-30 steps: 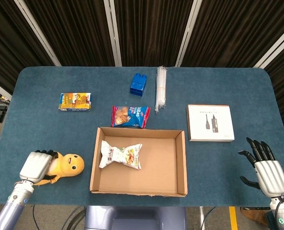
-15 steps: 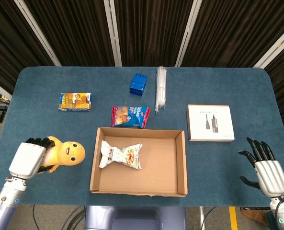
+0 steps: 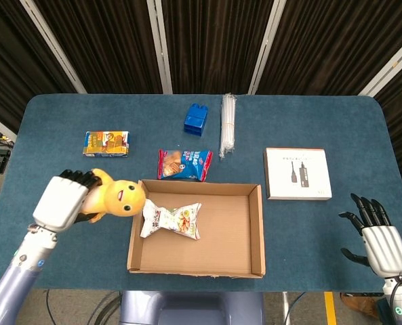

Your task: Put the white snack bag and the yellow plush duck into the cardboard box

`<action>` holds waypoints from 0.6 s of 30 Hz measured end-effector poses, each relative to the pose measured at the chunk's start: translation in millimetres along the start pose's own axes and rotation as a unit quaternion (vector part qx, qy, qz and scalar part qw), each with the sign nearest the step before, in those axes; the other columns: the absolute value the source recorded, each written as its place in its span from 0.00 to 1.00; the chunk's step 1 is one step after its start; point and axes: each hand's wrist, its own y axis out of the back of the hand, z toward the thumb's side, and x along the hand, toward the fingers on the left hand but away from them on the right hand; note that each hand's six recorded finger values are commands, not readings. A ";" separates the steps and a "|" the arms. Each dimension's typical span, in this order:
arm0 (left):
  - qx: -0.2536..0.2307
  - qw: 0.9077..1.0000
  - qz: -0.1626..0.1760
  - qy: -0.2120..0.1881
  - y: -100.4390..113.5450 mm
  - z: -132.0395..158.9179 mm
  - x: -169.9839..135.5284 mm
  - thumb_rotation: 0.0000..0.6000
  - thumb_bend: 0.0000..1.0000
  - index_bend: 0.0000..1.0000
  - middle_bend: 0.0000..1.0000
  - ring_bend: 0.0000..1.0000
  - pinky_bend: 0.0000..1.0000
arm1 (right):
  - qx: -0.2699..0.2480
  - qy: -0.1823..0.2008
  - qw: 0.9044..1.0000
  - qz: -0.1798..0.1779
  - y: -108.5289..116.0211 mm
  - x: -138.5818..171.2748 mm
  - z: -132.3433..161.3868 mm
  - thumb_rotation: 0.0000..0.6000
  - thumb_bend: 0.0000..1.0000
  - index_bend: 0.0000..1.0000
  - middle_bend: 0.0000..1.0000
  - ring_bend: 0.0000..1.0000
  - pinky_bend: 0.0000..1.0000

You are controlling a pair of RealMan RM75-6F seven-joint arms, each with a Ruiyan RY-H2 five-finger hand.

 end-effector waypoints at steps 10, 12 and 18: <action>-0.045 0.998 0.010 -0.054 6.4 51.1 39.0 1.00 0.71 0.65 0.49 0.55 0.48 | -0.005 -0.006 1.000 -0.006 3.8 0.1 -5.0 1.00 0.00 0.29 0.01 0.00 0.00; -0.050 0.997 0.006 -0.064 5.0 61.3 41.8 1.00 0.71 0.65 0.49 0.55 0.48 | -0.005 -0.007 1.000 -0.006 4.1 0.2 -5.8 1.00 0.00 0.29 0.01 0.00 0.00; -0.068 0.993 0.004 -0.094 7.2 88.2 46.2 1.00 0.65 0.64 0.48 0.55 0.48 | -0.002 -0.008 1.000 -0.006 3.7 0.0 -6.0 1.00 0.00 0.29 0.01 0.00 0.00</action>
